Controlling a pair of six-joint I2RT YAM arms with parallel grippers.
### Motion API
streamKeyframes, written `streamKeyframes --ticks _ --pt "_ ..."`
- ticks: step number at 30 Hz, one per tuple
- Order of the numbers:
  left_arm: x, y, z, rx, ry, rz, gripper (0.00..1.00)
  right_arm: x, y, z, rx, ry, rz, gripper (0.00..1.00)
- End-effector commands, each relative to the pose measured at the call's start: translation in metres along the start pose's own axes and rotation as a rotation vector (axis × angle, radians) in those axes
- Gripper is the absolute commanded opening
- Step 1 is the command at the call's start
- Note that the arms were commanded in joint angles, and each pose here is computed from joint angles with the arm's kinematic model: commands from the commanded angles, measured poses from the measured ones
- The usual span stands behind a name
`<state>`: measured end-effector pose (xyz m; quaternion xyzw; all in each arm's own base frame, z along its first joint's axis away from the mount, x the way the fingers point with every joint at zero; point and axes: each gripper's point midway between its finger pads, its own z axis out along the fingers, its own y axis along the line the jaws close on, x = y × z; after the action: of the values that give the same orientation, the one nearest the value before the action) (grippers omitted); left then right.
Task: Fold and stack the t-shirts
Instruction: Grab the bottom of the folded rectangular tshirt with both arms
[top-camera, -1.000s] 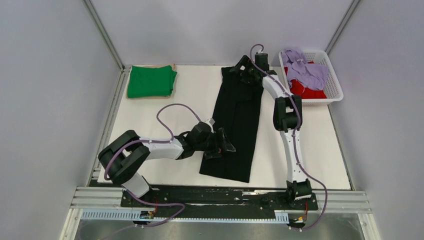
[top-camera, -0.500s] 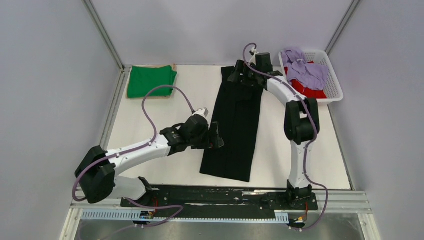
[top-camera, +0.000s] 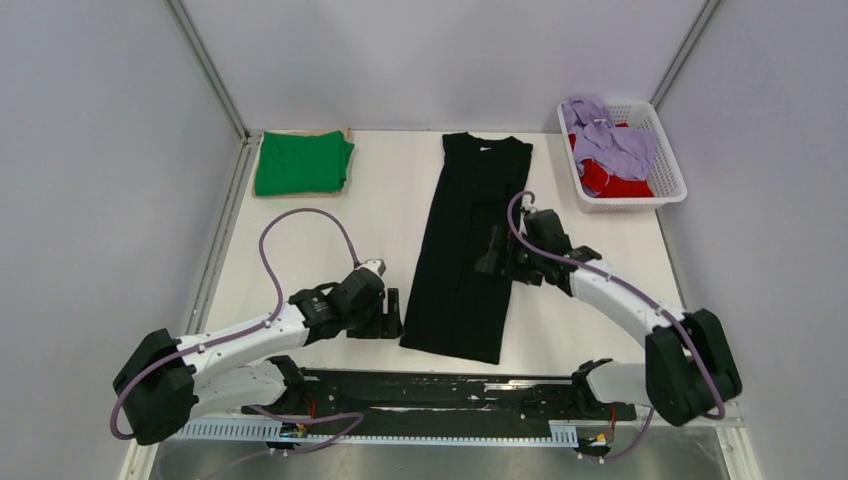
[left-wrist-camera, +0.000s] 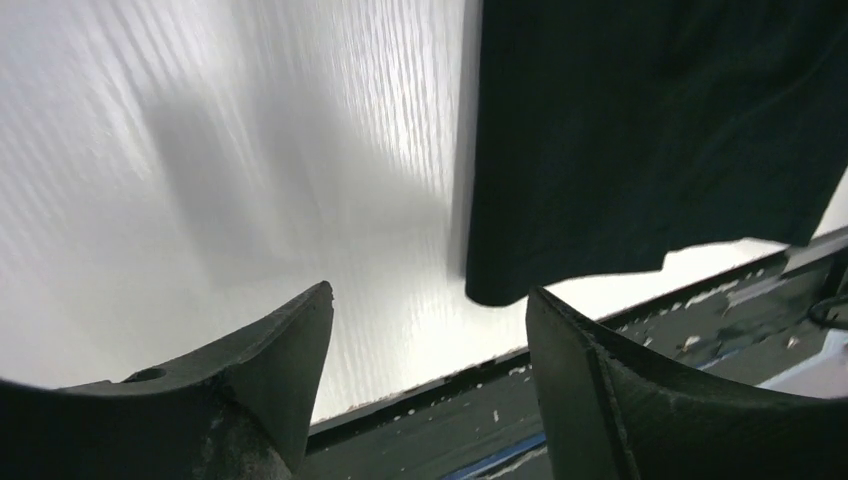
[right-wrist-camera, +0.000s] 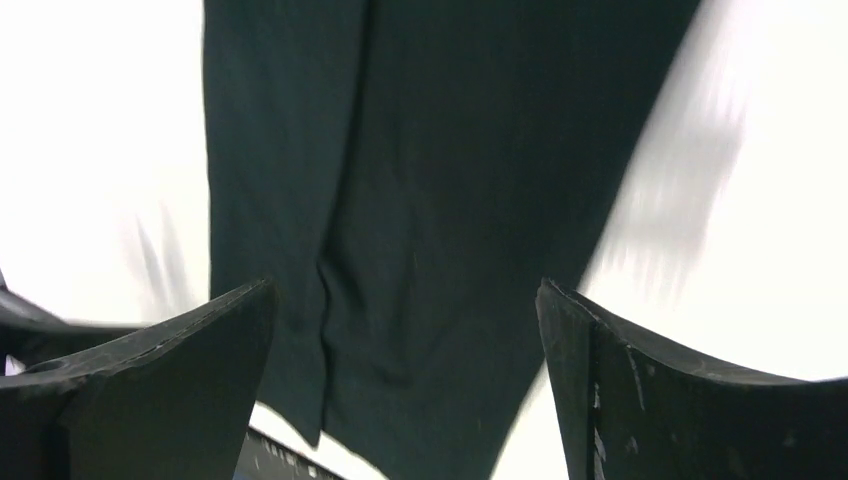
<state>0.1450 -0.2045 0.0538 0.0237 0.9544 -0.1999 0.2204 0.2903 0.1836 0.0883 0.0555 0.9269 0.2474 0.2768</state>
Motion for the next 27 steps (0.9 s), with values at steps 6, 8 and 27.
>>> streamKeyframes --ticks 6,8,27 --pt "0.026 -0.032 0.014 0.194 0.142 0.008 0.60 0.095 0.015 -0.056 -0.115 0.142 0.012 1.00" --pt "0.033 -0.031 0.018 0.188 0.176 0.010 0.51 0.103 0.010 -0.062 -0.109 0.152 -0.016 0.99" --pt "0.042 -0.021 0.036 0.111 0.241 0.013 0.00 0.193 -0.013 -0.070 0.049 0.429 -0.046 0.68"
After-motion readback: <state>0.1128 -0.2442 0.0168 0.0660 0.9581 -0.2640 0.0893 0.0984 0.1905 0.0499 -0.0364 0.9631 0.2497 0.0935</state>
